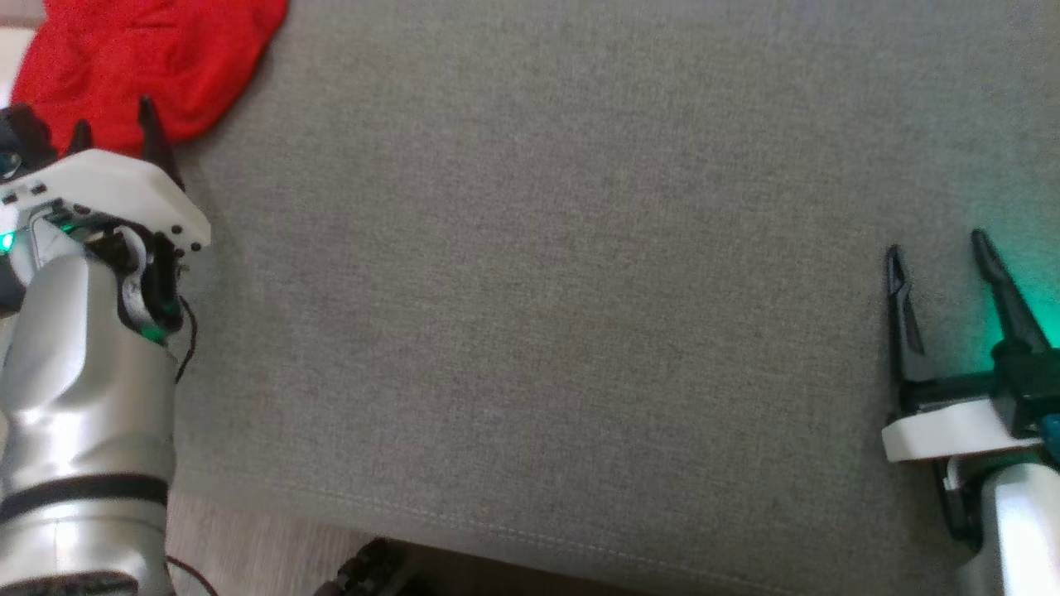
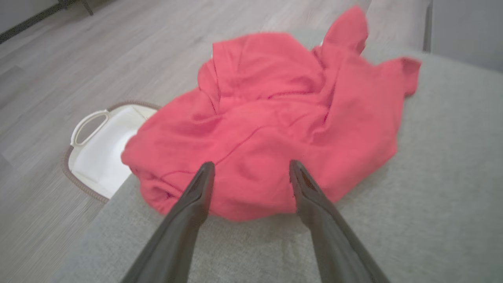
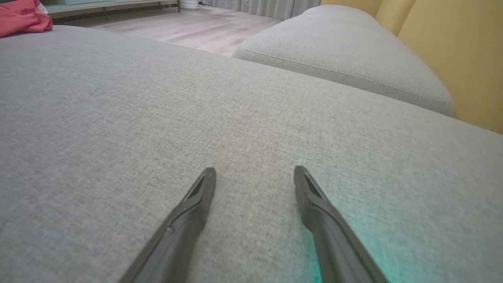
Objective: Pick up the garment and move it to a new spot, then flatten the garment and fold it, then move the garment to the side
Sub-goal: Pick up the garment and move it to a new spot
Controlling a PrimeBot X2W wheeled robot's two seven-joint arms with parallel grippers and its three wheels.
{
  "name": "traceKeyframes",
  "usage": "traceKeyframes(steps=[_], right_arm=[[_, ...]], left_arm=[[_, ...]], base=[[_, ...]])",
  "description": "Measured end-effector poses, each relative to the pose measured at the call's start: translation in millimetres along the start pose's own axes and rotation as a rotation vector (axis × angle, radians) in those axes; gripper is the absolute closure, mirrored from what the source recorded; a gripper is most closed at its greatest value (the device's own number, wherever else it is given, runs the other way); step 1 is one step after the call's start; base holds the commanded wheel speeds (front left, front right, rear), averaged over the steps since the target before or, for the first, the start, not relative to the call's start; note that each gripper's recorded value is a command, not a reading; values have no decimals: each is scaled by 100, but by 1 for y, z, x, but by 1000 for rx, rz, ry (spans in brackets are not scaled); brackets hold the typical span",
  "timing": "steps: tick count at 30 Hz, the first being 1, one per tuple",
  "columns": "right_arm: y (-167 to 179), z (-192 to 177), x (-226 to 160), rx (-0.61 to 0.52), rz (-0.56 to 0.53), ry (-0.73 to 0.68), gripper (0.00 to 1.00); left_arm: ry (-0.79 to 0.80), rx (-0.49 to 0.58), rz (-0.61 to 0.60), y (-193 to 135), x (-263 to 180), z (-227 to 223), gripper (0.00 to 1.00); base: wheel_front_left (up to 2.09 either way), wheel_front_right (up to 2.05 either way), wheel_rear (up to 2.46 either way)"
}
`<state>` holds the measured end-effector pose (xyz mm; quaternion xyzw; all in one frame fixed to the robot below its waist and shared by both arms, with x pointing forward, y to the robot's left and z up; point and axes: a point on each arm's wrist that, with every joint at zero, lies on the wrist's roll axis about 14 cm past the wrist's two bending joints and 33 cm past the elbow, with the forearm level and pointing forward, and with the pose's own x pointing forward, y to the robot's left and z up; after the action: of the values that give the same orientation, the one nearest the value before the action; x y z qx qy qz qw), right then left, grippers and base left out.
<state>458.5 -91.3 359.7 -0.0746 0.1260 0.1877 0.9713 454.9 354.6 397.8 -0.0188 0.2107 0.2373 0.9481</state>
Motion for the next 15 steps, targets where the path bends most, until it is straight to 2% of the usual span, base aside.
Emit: traceKeyframes(steps=[3, 7, 8, 9, 15], right_arm=[[-3, -2, 5, -4, 0, -1, 0], [-7, -2, 4, 5, -9, 5, 0], [-9, -2, 4, 5, -13, 6, 0], [-10, -1, 3, 4, -16, 7, 0], [-14, 4, -5, 1, -31, 14, 0]], left_arm=[[114, 39, 25, 4, 13, -28, 0], [182, 50, 27, -2, 24, -43, 0], [189, 51, 17, -5, 27, -43, 56], [185, 49, 9, -8, 28, -40, 100], [138, 32, -45, -16, 26, -22, 100]], base=[[0, 0, 0], [0, 0, 0], [0, 0, 0], [0, 0, 0], [0, 0, 0]])
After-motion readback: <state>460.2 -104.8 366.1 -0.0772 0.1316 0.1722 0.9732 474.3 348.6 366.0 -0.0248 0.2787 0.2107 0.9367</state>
